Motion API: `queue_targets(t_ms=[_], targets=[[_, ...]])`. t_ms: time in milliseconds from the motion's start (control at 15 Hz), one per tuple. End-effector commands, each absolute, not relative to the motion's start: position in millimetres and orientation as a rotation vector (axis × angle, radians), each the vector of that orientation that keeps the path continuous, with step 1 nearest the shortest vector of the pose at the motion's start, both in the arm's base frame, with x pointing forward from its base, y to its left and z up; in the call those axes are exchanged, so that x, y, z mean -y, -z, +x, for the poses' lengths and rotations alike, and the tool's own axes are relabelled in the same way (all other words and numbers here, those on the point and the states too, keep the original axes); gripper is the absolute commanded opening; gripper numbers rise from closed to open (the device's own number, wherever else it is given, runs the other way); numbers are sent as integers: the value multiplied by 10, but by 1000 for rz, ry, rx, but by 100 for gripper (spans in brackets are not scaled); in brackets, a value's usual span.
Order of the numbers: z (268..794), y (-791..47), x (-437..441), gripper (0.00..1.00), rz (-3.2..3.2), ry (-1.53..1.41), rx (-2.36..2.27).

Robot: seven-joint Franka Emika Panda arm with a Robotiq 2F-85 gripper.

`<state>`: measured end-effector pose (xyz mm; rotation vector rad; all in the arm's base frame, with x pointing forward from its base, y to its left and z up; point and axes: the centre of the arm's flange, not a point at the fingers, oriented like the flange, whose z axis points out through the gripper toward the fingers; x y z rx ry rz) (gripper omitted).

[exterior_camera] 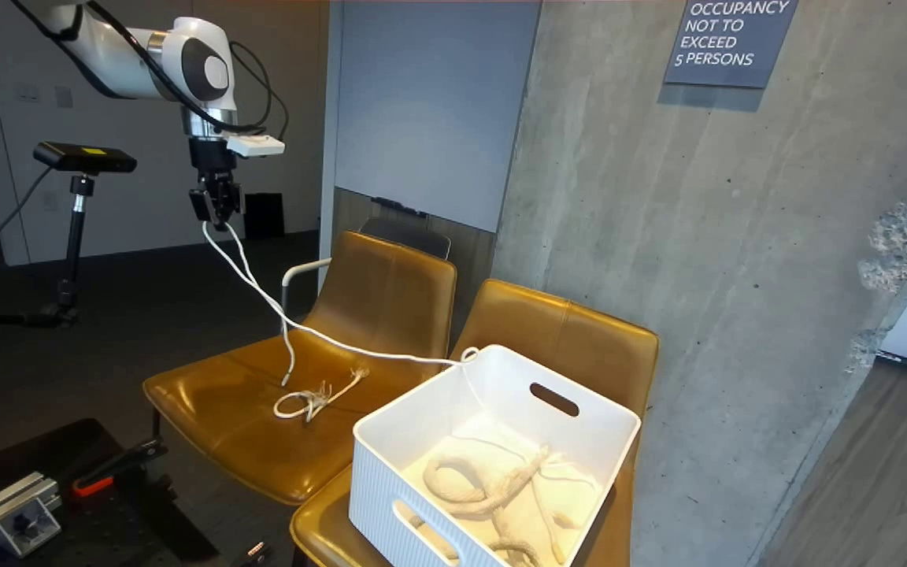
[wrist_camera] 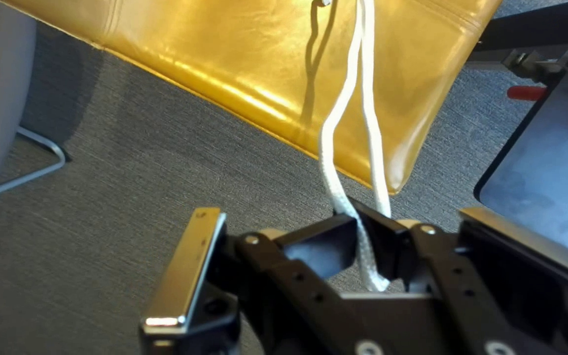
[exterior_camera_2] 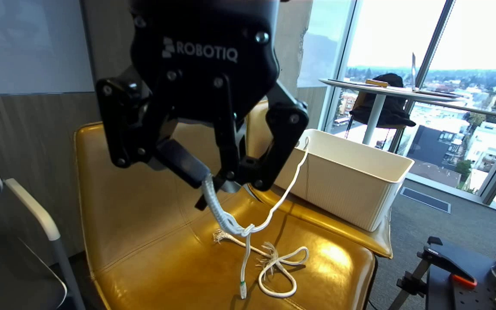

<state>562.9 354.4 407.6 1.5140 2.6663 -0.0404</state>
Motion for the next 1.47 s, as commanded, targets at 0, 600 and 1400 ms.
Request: queue_targets(t_ms=[0, 600, 1400], targets=[[5568, -4000, -3696, 0, 1504, 24, -2689], [4977, -4167, -4751, 0, 1295, -28, -2786], [5758, -4040, -3764, 0, 1482, -10, -2684]])
